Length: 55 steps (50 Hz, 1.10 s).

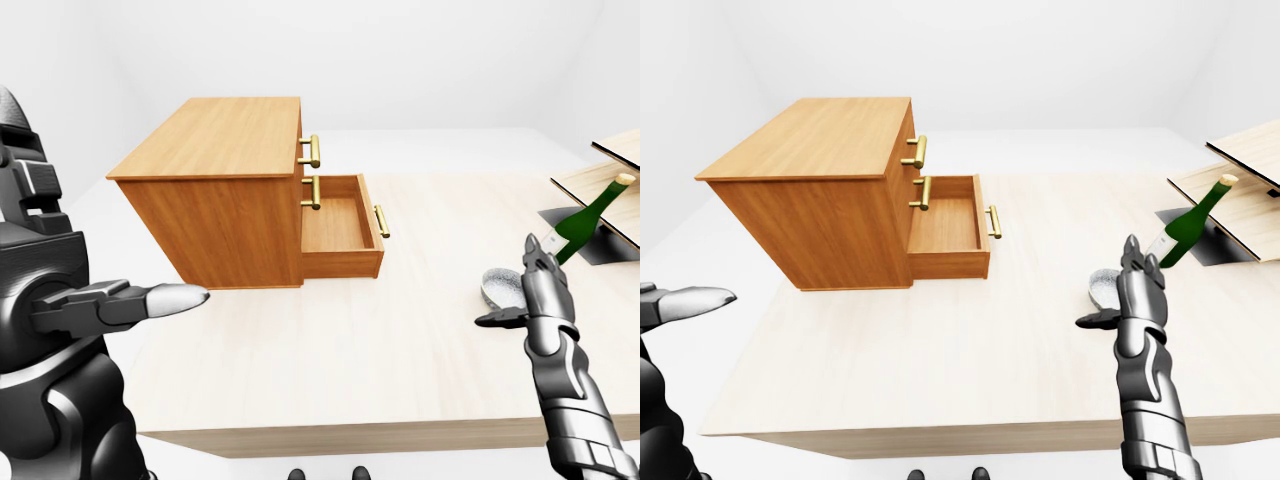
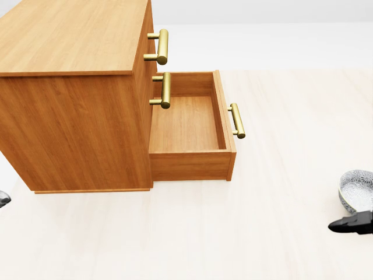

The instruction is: Put the bowl on top of the cabinet.

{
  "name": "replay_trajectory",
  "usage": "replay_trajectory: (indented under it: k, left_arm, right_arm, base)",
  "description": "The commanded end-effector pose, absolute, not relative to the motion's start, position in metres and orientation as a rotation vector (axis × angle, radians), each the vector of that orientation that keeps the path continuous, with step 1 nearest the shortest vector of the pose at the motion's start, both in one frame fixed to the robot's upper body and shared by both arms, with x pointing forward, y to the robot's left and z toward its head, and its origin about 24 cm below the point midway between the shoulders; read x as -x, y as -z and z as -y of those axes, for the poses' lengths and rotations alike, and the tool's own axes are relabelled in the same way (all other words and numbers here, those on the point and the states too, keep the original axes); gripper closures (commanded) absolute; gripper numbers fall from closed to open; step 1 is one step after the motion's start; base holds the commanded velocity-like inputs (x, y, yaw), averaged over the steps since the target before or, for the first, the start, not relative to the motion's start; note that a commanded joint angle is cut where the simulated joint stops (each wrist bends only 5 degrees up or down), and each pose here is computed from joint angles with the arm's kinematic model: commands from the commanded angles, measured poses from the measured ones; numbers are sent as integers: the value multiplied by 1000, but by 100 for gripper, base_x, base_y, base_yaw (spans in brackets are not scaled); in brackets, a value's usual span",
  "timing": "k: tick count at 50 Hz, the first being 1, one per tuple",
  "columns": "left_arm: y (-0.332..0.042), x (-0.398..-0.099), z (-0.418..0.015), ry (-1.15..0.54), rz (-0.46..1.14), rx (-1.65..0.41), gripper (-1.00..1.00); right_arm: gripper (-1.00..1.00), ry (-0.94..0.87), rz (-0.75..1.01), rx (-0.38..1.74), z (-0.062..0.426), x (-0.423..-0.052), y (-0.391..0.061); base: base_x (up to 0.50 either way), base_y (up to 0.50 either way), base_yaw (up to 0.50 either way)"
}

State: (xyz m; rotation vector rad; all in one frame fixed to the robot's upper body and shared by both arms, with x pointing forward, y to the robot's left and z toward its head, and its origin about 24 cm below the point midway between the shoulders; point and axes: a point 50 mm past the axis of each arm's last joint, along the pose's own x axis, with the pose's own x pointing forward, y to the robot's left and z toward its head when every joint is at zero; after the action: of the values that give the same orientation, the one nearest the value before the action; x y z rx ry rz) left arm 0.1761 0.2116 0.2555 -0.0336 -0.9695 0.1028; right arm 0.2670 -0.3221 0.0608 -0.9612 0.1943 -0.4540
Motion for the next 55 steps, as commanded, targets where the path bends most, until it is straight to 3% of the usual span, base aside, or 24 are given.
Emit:
replay_trajectory:
  k: [1,25,55]
  left_arm:
    - [-255,-176,-211,-102,969,32,-100]
    - [-254,-177,-210,-99,963,31,-100]
    - [-251,-178,-208,-94,948,21,-100]
  right_arm:
    - [-100,454,-214,967,327,-270,-50]
    - [-100,457,-227,967,331,-279,-42]
    - [-100,516,-386,983,346,-278,-17]
  base:
    - [0,0,0]
    - [0,0,0]
    - [0,0,0]
